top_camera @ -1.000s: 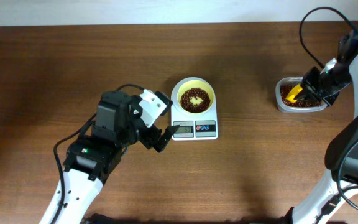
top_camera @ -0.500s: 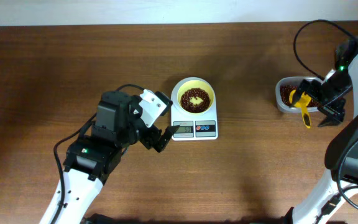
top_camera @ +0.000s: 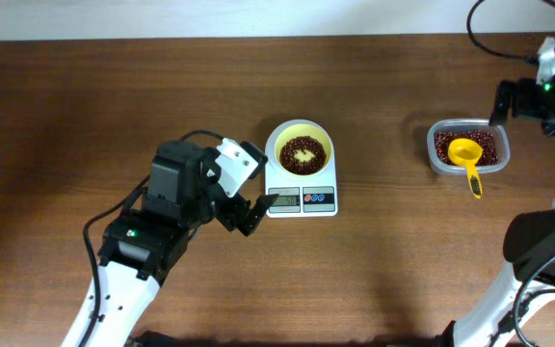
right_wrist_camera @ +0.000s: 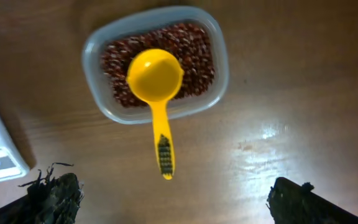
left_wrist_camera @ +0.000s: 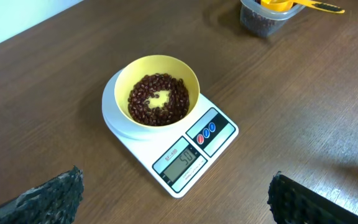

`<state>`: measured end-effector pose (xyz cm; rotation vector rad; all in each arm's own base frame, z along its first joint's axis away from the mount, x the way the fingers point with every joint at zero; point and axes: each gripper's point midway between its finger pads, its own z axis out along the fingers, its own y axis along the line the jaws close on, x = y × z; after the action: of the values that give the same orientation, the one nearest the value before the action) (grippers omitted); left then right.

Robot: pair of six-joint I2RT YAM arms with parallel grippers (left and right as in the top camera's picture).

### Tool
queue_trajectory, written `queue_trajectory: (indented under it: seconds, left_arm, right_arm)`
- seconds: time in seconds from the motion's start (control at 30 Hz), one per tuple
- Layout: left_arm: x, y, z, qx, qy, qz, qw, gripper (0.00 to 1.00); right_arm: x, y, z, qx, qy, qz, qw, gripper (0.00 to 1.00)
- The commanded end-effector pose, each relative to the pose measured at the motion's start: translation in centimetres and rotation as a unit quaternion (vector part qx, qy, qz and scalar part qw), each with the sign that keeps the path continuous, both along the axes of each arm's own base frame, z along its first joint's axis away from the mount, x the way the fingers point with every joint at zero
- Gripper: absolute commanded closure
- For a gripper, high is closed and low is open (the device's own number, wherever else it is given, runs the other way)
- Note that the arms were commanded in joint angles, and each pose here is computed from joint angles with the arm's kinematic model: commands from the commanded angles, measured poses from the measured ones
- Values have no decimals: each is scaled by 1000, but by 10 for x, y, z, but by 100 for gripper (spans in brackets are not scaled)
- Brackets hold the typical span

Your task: Scoop item into bowl and weigh 50g on scale

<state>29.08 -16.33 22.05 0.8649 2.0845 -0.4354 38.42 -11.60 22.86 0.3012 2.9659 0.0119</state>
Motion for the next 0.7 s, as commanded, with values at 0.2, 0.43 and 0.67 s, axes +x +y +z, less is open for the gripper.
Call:
queue_trajectory:
  seconds: [0.2,0.43,0.67]
  left_arm:
    - [0,1,-2,-4,6,5,1000,1]
    - [0,1,-2,-4,6,5,1000,1]
    - [0,1,-2,-4,6,5,1000,1]
  right_arm:
    - [-22,25,74,6,-107,32,994,1]
    - [-42,58,39,28,-36,67,997,1]
    - [-65,44,36,-27,-9,65,997,1]
